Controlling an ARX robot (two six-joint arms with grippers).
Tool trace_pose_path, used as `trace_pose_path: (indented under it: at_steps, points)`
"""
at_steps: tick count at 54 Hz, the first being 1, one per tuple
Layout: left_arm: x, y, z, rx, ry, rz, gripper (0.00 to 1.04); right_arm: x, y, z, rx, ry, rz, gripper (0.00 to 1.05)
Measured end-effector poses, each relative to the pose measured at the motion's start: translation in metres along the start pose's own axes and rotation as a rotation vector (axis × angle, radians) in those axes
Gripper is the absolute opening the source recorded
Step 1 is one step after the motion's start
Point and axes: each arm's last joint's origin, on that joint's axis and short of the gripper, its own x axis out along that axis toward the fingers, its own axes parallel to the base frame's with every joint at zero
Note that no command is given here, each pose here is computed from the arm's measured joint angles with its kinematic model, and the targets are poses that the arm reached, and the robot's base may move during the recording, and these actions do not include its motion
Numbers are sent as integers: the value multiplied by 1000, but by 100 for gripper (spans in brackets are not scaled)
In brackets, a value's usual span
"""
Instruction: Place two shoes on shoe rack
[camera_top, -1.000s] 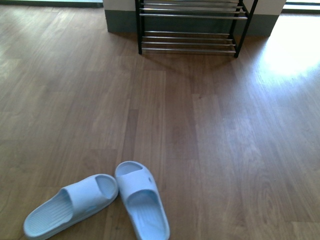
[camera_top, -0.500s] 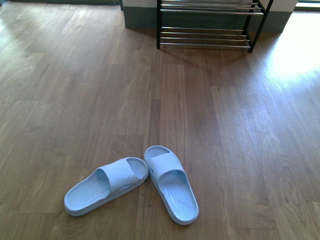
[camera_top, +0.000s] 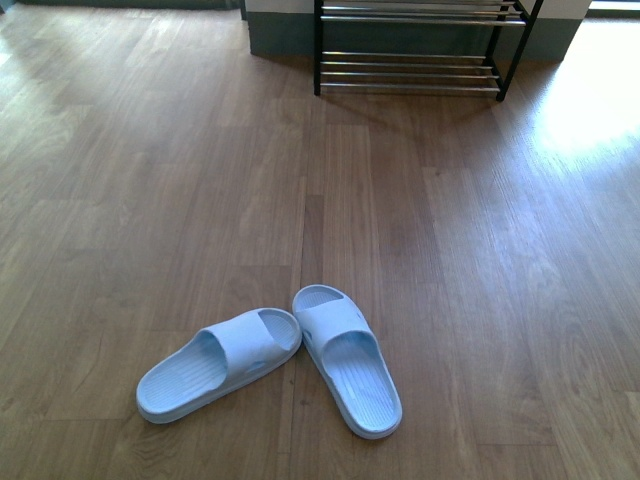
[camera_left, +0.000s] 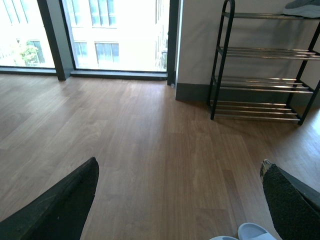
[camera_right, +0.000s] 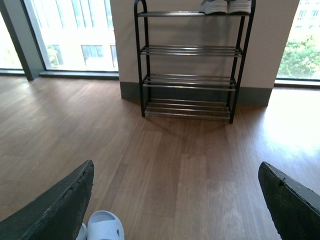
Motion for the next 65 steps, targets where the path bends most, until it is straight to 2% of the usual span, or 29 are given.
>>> trace_pose_path:
  at_steps: [65]
  points:
    - [0,0,0,0,0,3,95,0,0,0,0,0,5,95]
